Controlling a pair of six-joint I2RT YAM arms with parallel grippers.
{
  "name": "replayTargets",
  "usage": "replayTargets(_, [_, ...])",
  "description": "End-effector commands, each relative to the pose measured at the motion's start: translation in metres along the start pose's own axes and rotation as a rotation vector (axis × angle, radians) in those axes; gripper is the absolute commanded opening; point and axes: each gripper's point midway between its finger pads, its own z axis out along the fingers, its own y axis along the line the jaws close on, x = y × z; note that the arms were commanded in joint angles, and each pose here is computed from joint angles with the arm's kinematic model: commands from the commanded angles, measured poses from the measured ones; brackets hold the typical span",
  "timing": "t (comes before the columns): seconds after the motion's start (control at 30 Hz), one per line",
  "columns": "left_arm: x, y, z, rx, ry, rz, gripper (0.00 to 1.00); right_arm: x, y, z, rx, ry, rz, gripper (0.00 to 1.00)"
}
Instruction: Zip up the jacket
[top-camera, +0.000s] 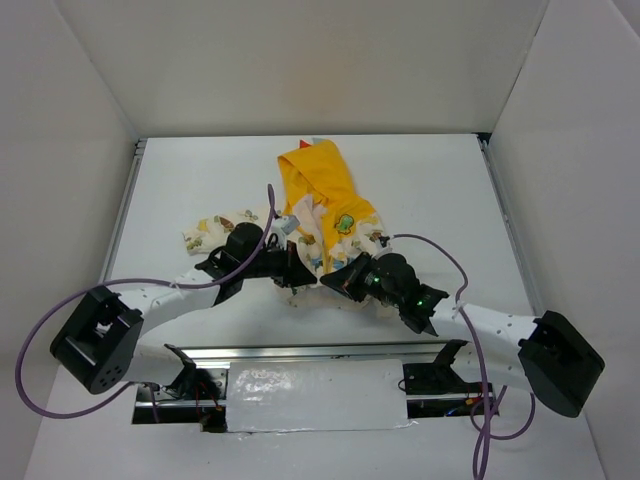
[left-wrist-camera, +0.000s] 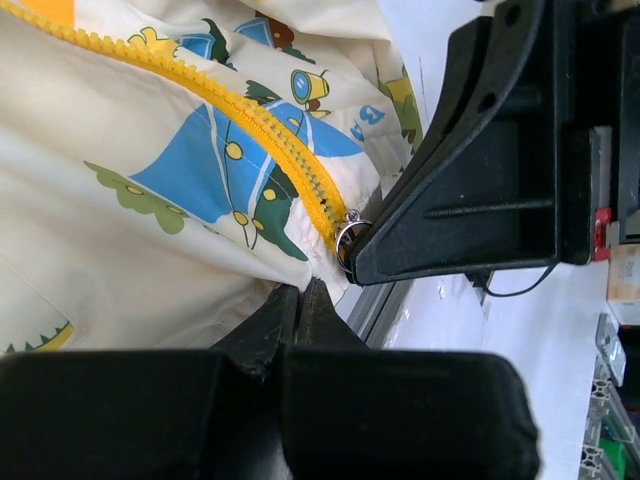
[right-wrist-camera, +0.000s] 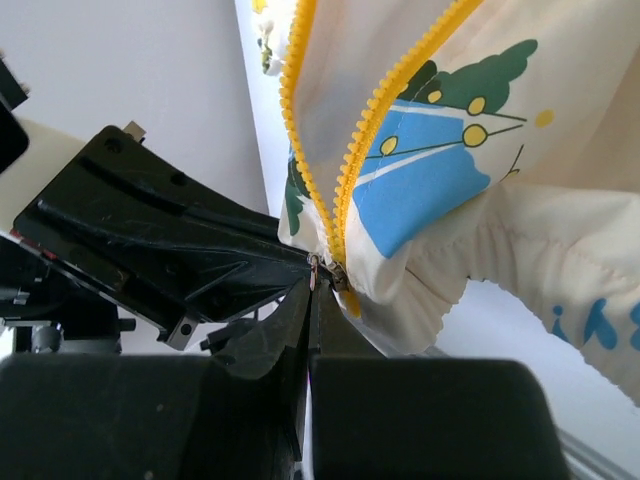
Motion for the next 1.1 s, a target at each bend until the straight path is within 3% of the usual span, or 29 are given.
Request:
replayTargets(0.0, [0.006, -0.014, -0.005, 0.06, 0.011, 0.067, 0.0, -0.007, 0.023, 0.001, -0.014, 0.015, 0.046, 0.0])
replayTargets(0.17, [0.005, -0.02, -0.007, 0.079, 0.01, 0.083, 0.0, -0.01, 0.029, -0.002, -0.036, 0.013, 0.094, 0.0])
replayTargets(0.4, [0.011, -0.023, -0.003, 0.093, 0.031, 0.096, 0.0, -0.007, 0.03, 0.0, 0.069, 0.068, 0.209, 0.0])
replayTargets(0.63, [0.018, -0.021, 0.0, 0.069, 0.054, 0.098, 0.0, -0.019, 0.025, -0.014, 0.062, 0.0, 0.386, 0.0])
replayTargets(0.73, [0.017, -0.021, -0.001, 0.063, 0.046, 0.102, 0.0, -0.021, 0.031, -0.02, 0.04, -0.007, 0.384, 0.0])
replayTargets(0.8, [0.015, -0.022, -0.003, 0.059, 0.035, 0.104, 0.0, -0.012, 0.015, -0.021, 0.059, 0.024, 0.522, 0.0])
replayTargets(0.9, [0.013, -0.026, -0.004, 0.076, 0.022, 0.116, 0.0, 0.0, 0.009, -0.02, 0.079, 0.086, 0.55, 0.0])
replayTargets(1.07, [0.015, -0.03, -0.003, 0.104, 0.032, 0.116, 0.0, -0.012, 0.006, -0.009, 0.048, 0.048, 0.519, 0.0])
